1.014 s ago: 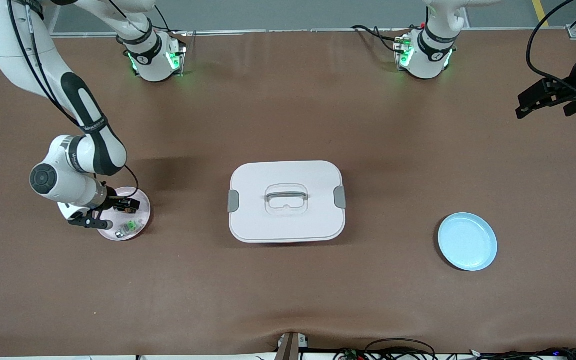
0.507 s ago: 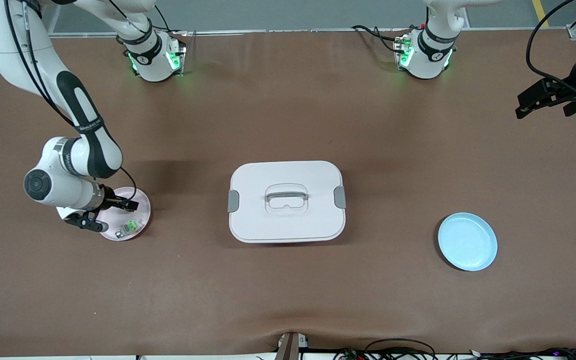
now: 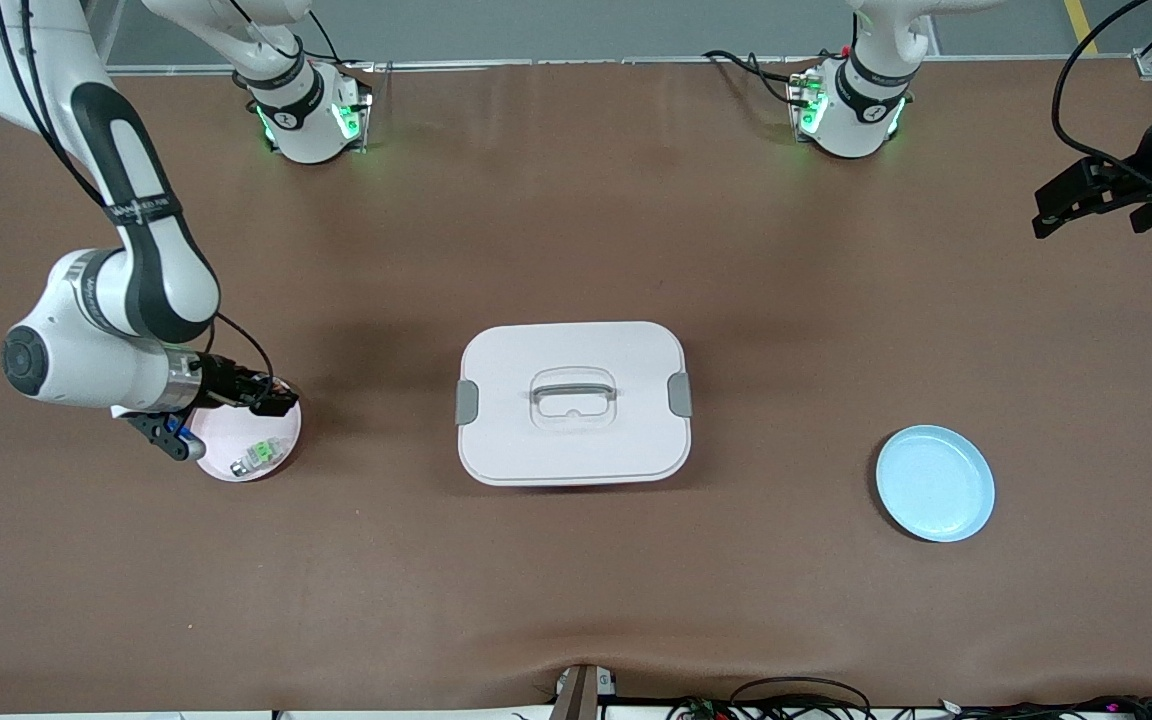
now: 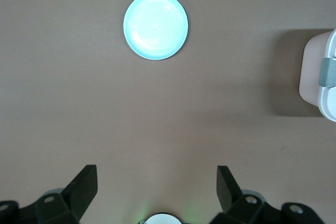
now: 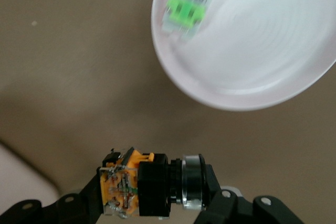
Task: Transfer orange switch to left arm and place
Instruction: 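Lift the switch with the right gripper while the left gripper approaches, then carry the switch over the box while the left gripper reaches it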
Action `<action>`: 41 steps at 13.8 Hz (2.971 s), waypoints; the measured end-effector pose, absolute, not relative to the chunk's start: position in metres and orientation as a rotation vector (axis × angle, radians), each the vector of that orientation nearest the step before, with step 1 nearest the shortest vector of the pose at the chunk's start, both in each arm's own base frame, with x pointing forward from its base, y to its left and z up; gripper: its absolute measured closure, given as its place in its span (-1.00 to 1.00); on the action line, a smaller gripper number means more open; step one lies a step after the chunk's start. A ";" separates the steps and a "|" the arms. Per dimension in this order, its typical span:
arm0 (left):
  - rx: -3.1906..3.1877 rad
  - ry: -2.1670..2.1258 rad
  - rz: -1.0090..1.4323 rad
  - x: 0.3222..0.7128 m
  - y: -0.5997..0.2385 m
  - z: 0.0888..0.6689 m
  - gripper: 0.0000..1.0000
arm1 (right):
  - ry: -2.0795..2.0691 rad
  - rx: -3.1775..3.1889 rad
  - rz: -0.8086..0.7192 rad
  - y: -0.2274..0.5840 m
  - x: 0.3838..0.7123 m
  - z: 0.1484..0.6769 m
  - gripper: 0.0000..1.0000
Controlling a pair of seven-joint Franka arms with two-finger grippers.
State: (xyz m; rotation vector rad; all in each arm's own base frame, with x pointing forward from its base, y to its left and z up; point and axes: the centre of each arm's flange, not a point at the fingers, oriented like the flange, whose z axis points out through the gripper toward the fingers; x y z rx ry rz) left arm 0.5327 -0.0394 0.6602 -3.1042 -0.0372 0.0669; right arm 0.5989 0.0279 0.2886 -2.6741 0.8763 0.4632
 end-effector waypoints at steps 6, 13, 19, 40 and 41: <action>-3.105 -0.025 0.060 0.532 -0.044 0.662 -1.00 | 1.182 -2.376 0.617 0.104 0.594 0.343 -0.46; -3.109 0.035 0.071 0.532 -0.065 0.659 -1.00 | 1.334 -2.062 0.800 0.211 0.582 0.393 -0.46; -3.236 0.161 0.063 0.552 -0.117 0.633 -1.00 | 1.375 -1.813 0.943 0.276 0.580 0.444 -0.46; -3.647 -0.032 0.027 0.575 -0.332 0.556 -0.96 | 1.528 -1.590 0.969 0.459 0.597 0.449 -0.46; -3.653 -0.071 0.019 0.572 -0.341 0.556 -0.96 | 1.528 -1.587 0.973 0.463 0.599 0.447 -0.46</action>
